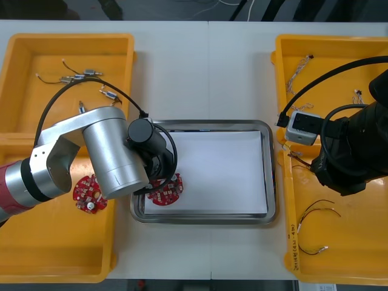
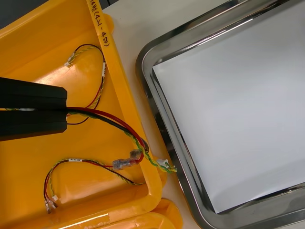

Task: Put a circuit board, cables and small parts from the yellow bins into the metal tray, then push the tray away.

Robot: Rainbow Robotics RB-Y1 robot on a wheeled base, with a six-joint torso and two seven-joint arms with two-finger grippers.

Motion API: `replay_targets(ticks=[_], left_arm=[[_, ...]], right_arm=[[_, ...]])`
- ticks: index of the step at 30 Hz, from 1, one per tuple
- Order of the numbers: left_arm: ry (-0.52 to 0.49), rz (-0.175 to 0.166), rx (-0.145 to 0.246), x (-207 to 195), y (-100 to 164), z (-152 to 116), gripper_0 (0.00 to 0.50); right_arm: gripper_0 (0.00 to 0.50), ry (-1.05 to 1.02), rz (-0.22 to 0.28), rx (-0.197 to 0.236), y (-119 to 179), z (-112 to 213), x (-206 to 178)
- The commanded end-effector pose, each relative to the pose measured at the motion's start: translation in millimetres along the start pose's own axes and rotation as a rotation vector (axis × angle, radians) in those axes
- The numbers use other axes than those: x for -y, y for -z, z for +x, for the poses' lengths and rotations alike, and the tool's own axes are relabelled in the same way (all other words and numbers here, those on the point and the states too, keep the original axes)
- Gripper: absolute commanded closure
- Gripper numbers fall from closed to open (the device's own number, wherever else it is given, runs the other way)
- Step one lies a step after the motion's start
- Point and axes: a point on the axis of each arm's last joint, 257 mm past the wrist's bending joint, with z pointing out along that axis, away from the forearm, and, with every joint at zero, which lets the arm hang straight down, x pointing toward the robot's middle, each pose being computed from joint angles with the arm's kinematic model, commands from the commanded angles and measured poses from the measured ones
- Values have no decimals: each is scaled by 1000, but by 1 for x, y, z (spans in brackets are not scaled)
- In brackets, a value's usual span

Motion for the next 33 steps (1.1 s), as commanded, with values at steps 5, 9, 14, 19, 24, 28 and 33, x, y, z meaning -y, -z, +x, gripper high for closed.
replay_targets(ticks=[5, 9, 14, 19, 24, 28, 33], left_arm=[[110, 49, 1, 17, 6, 4, 0], [139, 59, -4, 17, 17, -4, 0], [172, 58, -2, 12, 43, -20, 0], [196, 49, 5, 4, 66, -36, 0], [242, 43, 8, -14, 92, -61, 0], [260, 15, 16, -34, 108, -77, 0], [273, -37, 25, -68, 128, -94, 0]], right_arm=[[500, 7, 33, -19, 10, 2, 4], [500, 7, 34, -20, 10, 3, 5], [500, 11, 30, -19, 10, 2, 3], [500, 27, 19, 3, 10, -5, 0], [500, 81, 7, 8, 7, -19, -8], [500, 118, 6, 17, 5, -33, -11], [500, 187, -11, 21, -2, -57, -21]])
